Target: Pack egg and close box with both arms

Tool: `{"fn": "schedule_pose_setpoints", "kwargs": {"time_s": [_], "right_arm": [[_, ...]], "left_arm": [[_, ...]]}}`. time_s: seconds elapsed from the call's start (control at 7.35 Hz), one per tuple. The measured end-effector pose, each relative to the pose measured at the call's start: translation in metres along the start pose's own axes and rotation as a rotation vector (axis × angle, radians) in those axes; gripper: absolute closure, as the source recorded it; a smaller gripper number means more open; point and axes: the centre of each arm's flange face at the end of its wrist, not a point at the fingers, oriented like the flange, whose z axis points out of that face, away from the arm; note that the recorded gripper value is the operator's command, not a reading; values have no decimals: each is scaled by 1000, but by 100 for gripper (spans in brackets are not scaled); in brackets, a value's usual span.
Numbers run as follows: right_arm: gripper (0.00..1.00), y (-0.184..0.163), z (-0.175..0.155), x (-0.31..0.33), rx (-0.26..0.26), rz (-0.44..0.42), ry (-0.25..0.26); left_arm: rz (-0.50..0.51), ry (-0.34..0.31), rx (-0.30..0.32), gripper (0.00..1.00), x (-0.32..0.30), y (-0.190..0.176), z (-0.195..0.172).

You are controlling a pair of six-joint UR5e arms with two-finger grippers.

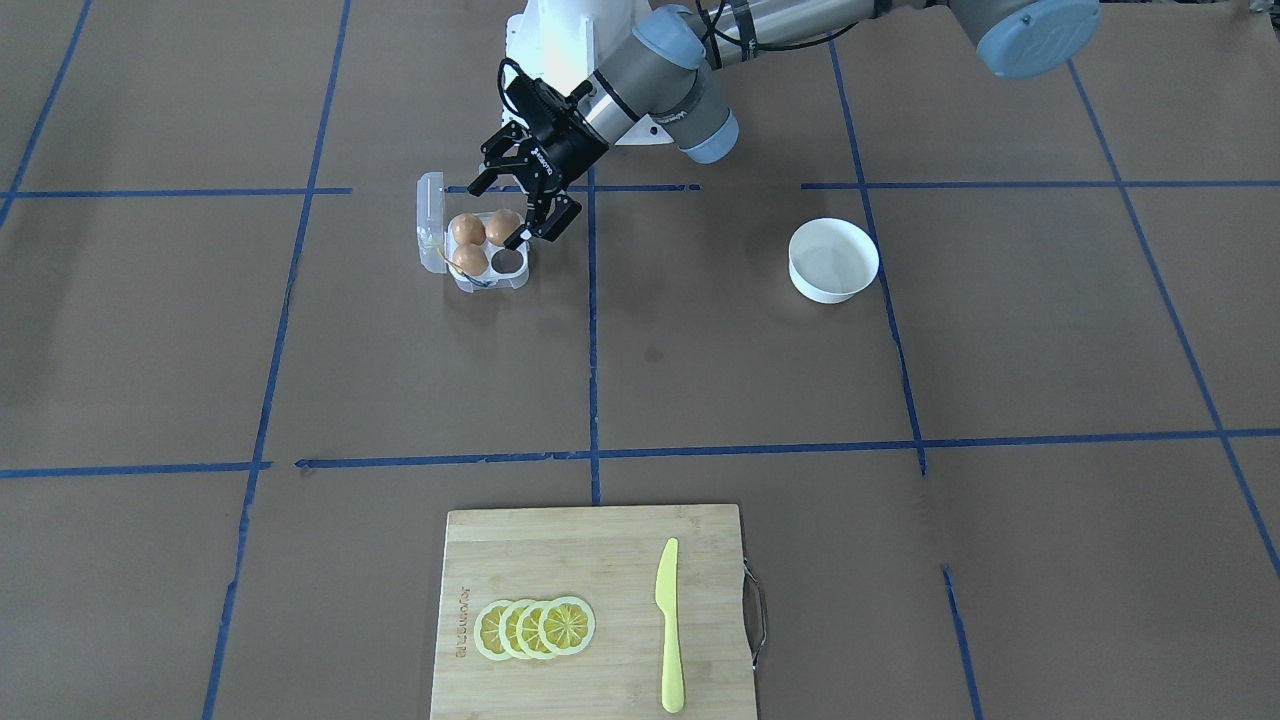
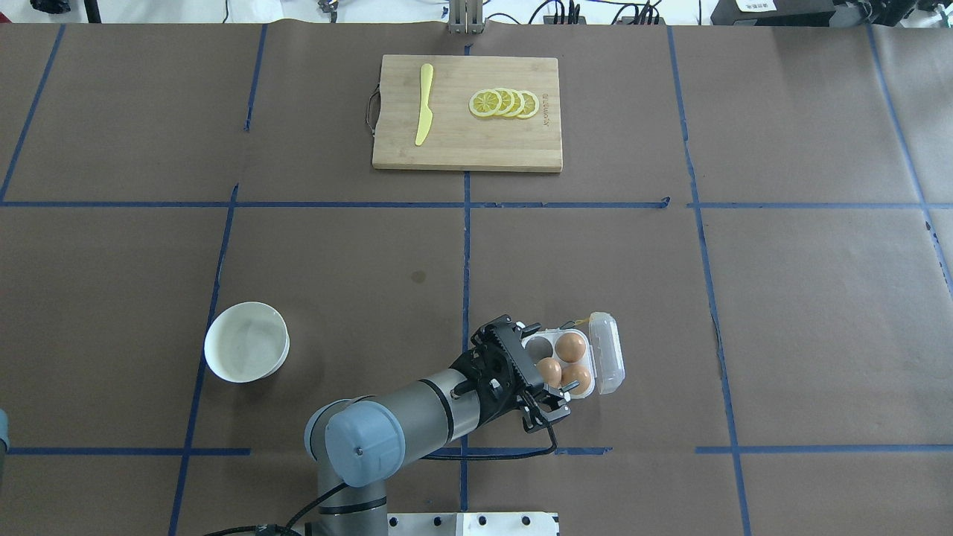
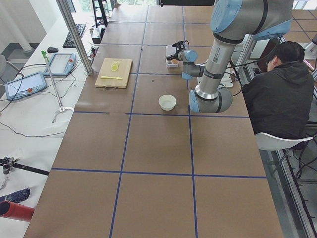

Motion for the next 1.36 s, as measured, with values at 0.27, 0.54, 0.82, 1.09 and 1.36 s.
{"fn": "schedule_pose_setpoints", "kwargs": {"time_s": [0.27, 0.54, 0.82, 1.09, 1.36], "right_arm": [[0, 1, 3, 3, -5, 6, -1], [0, 2, 5, 5, -11, 11, -2], [0, 3, 6, 6, -12, 13, -3], [0, 0, 3, 4, -5, 5, 2], [0, -17, -8, -6, 20, 8, 10]], "left_arm": [[19, 2, -33, 0, -49, -24, -3], [33, -6, -159, 0, -99, -62, -23], [9, -83, -338, 0, -161, -98, -63], [-73, -203, -512, 0, -260, -122, -132], [-214, -366, -617, 0, -372, -122, -238]]}}
